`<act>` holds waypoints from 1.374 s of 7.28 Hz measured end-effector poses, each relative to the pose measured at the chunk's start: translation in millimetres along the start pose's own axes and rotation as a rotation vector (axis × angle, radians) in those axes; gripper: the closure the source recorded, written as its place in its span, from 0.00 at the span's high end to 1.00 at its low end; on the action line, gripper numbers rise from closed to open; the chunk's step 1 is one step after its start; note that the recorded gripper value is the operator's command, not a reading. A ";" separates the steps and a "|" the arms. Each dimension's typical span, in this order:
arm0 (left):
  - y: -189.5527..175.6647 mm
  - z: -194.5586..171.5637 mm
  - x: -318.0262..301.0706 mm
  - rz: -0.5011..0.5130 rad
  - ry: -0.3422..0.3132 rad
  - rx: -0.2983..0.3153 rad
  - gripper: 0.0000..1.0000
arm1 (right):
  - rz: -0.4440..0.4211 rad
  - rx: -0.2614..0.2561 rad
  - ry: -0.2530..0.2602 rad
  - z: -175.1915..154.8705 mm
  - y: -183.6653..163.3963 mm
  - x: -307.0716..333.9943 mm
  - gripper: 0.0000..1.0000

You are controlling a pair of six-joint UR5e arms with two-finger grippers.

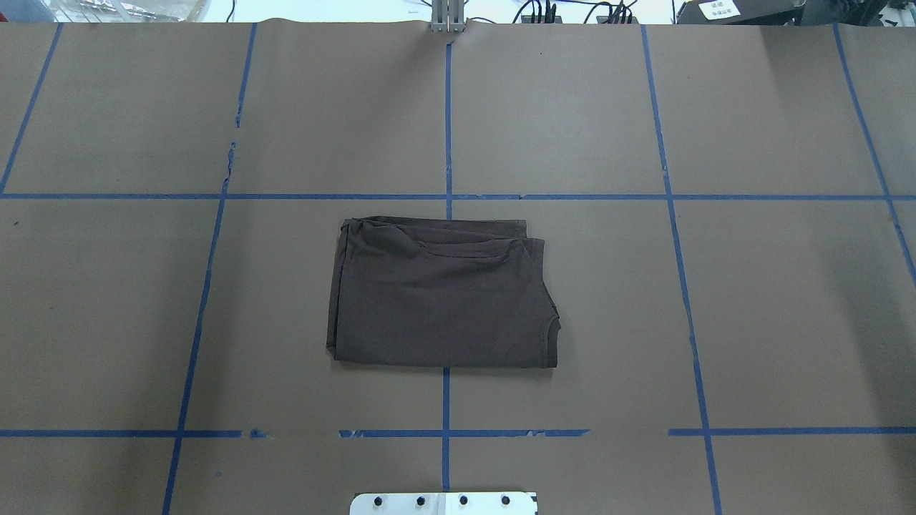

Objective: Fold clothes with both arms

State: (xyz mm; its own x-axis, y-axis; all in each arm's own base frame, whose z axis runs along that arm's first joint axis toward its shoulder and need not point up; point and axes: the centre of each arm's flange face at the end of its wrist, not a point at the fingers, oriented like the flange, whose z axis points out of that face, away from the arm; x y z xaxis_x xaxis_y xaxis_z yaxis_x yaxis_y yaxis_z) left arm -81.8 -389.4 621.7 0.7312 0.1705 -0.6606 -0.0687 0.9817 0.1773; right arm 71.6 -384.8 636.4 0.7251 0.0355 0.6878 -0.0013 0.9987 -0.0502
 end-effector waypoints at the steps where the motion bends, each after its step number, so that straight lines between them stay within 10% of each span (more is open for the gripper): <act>1: 0.7 0.0 0.1 -0.001 0.000 -0.001 1.00 | -0.002 0.000 0.000 -0.1 -0.3 -0.3 1.00; 10: 2.5 1.7 -1.7 -0.015 0.001 -0.006 1.00 | 0.000 0.001 -0.024 -0.2 -1.1 -2.5 1.00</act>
State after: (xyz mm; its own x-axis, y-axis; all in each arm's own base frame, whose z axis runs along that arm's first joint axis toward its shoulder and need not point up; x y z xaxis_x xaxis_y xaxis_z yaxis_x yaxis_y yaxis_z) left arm -82.1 -387.4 624.5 0.7317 0.1557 -0.6636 -0.0617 0.9847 0.1631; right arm 69.9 -386.0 634.6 0.7086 0.0367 0.7047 -0.0022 0.9988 -0.0499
